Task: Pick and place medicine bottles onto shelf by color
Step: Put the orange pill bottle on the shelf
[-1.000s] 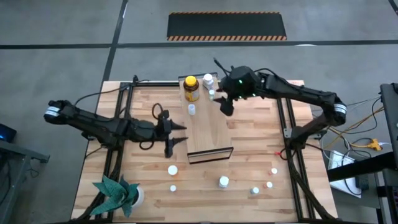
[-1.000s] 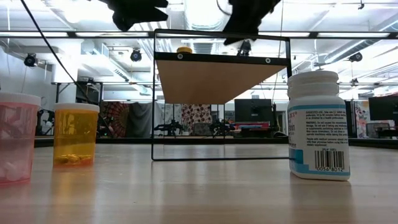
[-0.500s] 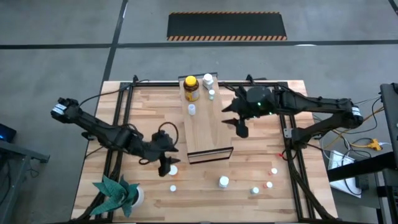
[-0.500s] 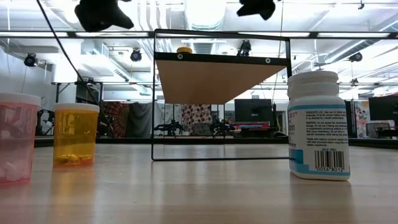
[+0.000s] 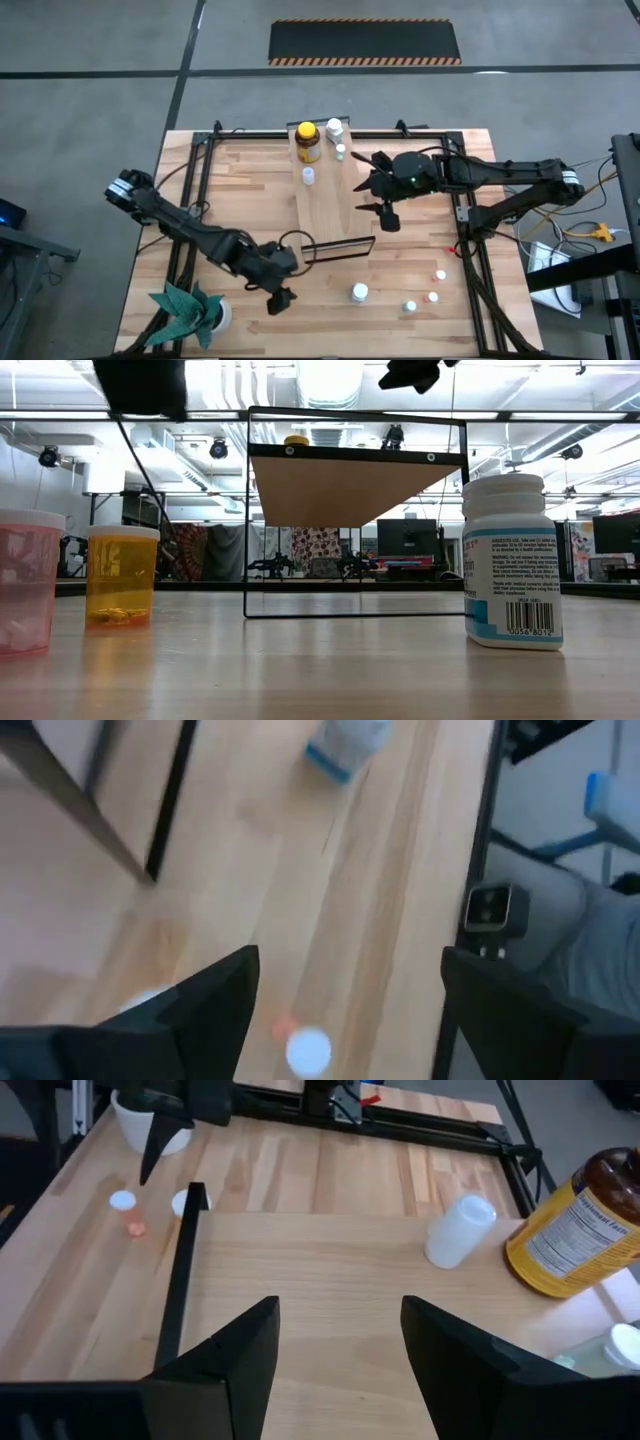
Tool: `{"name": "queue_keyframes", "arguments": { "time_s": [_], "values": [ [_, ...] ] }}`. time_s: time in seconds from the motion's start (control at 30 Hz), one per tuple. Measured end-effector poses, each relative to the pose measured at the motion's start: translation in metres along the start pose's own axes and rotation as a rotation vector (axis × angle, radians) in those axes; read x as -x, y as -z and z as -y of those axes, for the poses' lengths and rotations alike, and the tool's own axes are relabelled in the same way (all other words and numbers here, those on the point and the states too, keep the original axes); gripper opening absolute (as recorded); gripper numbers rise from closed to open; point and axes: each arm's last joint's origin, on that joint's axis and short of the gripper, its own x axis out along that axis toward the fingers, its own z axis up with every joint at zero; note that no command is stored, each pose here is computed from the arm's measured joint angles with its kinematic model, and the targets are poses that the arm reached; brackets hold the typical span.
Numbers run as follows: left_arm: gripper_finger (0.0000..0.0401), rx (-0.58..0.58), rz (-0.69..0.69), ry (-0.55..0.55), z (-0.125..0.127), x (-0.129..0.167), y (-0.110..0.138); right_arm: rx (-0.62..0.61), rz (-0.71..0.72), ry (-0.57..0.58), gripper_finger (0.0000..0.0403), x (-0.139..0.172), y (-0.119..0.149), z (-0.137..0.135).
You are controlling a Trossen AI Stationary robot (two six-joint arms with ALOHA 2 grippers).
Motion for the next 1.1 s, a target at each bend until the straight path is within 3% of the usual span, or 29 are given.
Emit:
{"name": "queue_keyframes", "arguments": {
  "time_s": [0.27, 0.47, 0.67, 1.1],
  "values": [
    [0.0275, -0.003, -0.113, -0.148, -0.004, -0.004, 0.01, 0.024, 0.0, -0.001, 0.0201, 0.0, 0.0, 0.0],
    [0.0274, -0.133, -0.12, -0.272, -0.016, -0.007, 0.018, 0.023, -0.005, -0.002, 0.0201, -0.001, 0.001, 0.0],
    [0.0273, -0.25, -0.095, -0.315, -0.018, -0.007, 0.016, 0.023, -0.007, -0.002, 0.0201, -0.001, 0.002, 0.0],
    [0.0273, -0.24, -0.079, -0.305, -0.032, -0.028, 0.03, 0.018, -0.05, -0.015, 0.0201, -0.009, 0.015, -0.003]
  ]
}}
